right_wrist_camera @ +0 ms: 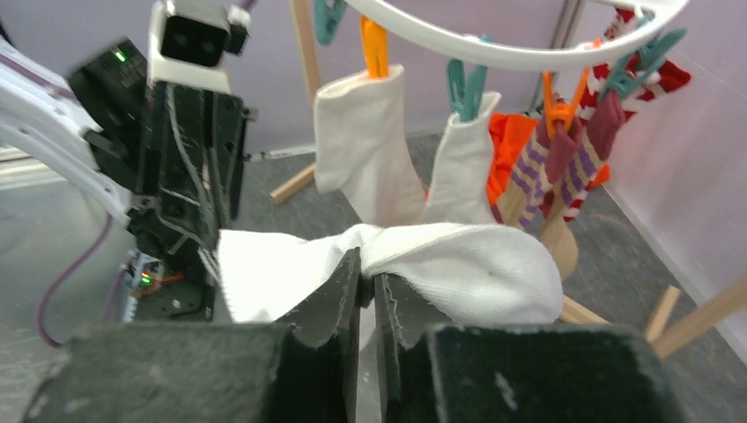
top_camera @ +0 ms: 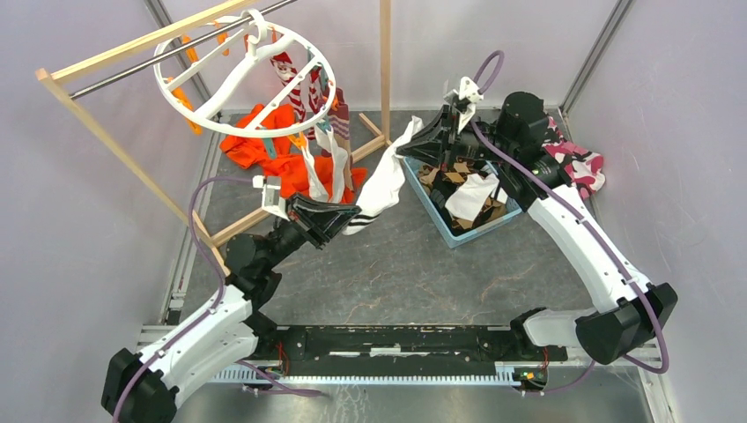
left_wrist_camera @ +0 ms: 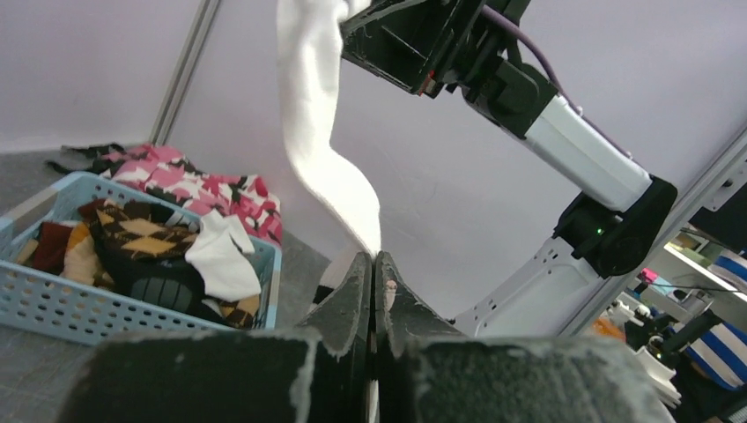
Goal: Clip the socks to the hanger
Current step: Adjust the sock.
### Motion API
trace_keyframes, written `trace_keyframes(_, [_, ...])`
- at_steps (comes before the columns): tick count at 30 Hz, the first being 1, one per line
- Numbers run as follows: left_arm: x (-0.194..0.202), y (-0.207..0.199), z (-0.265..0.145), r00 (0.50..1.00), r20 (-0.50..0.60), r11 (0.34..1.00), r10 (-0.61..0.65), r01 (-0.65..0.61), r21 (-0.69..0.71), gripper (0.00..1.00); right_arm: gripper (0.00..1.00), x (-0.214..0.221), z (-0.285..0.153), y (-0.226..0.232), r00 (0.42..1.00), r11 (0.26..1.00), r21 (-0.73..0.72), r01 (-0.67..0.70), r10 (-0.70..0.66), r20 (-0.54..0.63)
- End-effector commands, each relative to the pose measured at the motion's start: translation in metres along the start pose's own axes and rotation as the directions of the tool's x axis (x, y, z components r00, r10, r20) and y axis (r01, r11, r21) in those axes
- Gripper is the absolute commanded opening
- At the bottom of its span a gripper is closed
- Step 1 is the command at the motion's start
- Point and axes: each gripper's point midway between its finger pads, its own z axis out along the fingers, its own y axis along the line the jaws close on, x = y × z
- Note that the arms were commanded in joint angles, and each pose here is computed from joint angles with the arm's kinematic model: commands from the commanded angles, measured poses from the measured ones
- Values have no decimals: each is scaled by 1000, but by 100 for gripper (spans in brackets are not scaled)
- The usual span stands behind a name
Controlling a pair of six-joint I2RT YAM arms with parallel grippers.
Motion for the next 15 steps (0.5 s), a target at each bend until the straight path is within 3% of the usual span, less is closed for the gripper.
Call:
trace_keyframes(1, [13, 7, 7, 989, -146, 997, -33, 23, -71, 2, 23, 20, -9, -14, 994, 994, 79, 80, -74, -82])
trace_keyframes(4, [15, 11, 18, 961, -189, 972, -201, 172, -161, 2, 45, 42, -15, -19, 977, 986, 77, 146, -132, -168])
trace_keyframes(8, [21, 14, 28, 887, -180, 892, -426, 377, -250, 2, 70, 53, -27, -20, 913, 940, 26, 339, -322, -251])
trace_keyframes(11, [27, 24, 28, 820, -125, 803, -559, 498, -328, 2, 82, 58, -36, -22, 858, 895, 10, 445, -424, -289])
trace_keyframes(15, [25, 33, 25, 759, -26, 703, -650, 588, -399, 2, 87, 69, -42, -12, 791, 833, -67, 548, -543, -280])
